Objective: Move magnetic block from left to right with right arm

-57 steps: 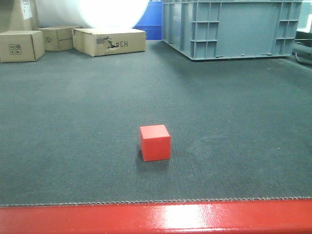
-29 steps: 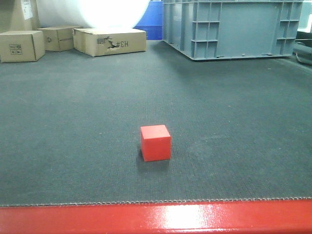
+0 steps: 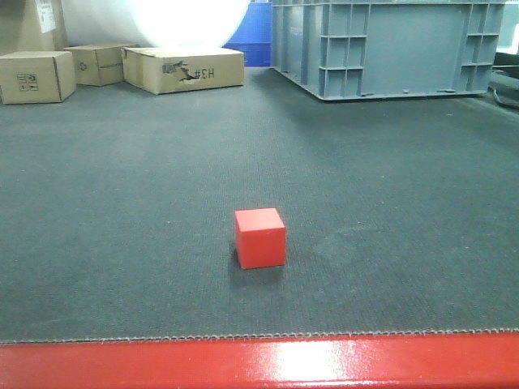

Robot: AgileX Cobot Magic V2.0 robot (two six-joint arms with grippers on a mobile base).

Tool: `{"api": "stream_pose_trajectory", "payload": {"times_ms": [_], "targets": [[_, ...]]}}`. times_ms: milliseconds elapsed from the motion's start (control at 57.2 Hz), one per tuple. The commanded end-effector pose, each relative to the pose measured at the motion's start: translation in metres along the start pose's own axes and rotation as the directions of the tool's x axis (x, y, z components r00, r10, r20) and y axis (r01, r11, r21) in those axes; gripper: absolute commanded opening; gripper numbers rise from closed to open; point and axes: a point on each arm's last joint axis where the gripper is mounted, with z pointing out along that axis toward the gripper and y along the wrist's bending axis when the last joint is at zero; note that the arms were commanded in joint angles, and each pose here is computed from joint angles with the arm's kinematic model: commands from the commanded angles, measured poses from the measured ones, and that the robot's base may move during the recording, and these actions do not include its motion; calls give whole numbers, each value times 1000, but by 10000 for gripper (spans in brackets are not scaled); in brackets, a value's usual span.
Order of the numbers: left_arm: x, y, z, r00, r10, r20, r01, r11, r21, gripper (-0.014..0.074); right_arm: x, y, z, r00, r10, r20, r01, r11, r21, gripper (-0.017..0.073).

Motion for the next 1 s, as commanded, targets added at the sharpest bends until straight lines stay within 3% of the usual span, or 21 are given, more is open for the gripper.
{"api": "stream_pose_trajectory", "payload": {"times_ms": [0,979], "targets": [[-5,0,-1,997,-2,78,2,1000,4,-126,-6,0,-2,997,-20,75,19,1000,6,35],[-5,0,-1,997,-2,78,2,1000,4,-126,-6,0,-2,997,-20,72,19,1000,6,35]]}}
